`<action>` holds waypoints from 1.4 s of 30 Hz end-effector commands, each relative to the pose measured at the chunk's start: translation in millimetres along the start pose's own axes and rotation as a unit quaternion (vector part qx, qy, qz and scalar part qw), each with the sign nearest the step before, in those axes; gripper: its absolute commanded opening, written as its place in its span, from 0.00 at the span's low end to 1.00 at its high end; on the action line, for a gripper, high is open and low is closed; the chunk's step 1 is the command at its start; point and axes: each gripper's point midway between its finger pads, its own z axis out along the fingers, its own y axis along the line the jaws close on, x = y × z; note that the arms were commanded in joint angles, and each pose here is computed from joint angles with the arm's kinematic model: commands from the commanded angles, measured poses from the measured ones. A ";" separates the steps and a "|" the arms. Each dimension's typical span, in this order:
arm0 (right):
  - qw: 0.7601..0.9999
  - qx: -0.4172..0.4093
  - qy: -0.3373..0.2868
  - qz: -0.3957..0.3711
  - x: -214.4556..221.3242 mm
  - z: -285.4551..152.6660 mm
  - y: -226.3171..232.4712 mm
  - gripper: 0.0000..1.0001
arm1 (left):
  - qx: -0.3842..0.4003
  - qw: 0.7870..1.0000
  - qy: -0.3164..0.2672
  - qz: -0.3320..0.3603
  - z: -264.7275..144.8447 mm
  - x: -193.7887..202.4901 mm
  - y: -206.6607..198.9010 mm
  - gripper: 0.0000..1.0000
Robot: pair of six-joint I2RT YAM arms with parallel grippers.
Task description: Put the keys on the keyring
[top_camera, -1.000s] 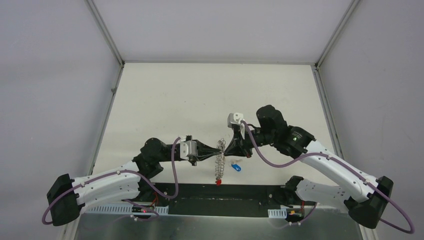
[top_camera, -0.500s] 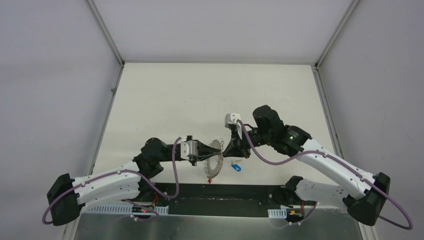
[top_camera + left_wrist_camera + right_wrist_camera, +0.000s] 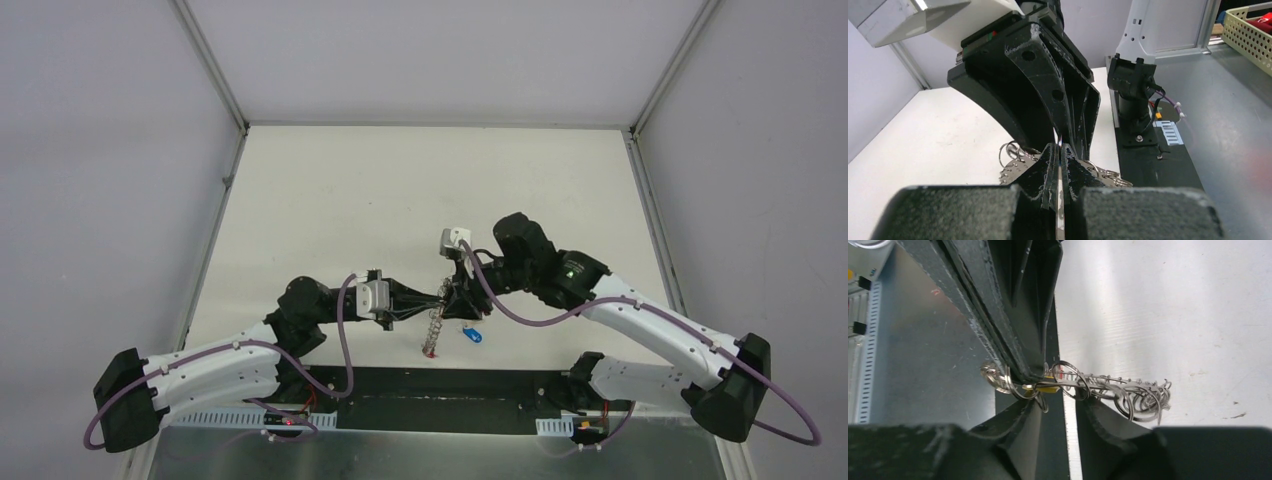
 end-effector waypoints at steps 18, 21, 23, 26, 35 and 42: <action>0.980 0.081 -0.140 -0.114 -41.7 -53.8 13.5 0.68 | -0.014 0.998 -0.060 0.030 -6.7 -39.8 0.3 0.00; 0.975 0.062 -0.168 -0.132 -53.6 -56.9 23.6 0.61 | -0.014 0.998 -0.060 0.030 -6.8 -40.0 0.5 0.00; 0.972 0.041 -0.183 -0.141 -61.5 -56.7 31.1 0.54 | -0.014 0.998 -0.061 0.030 -6.6 -40.2 0.6 0.00; 0.970 0.012 -0.196 -0.143 -70.7 -53.8 39.6 0.40 | -0.014 0.998 -0.061 0.028 -6.4 -40.2 0.2 0.00; 0.976 -0.031 -0.178 -0.118 -62.4 -33.5 39.8 0.27 | -0.014 0.997 -0.064 0.027 -4.7 -40.4 0.9 0.00; 0.982 -0.021 -0.156 -0.102 -43.7 -25.2 30.6 0.27 | -0.014 0.997 -0.065 0.029 -4.1 -41.7 1.5 0.00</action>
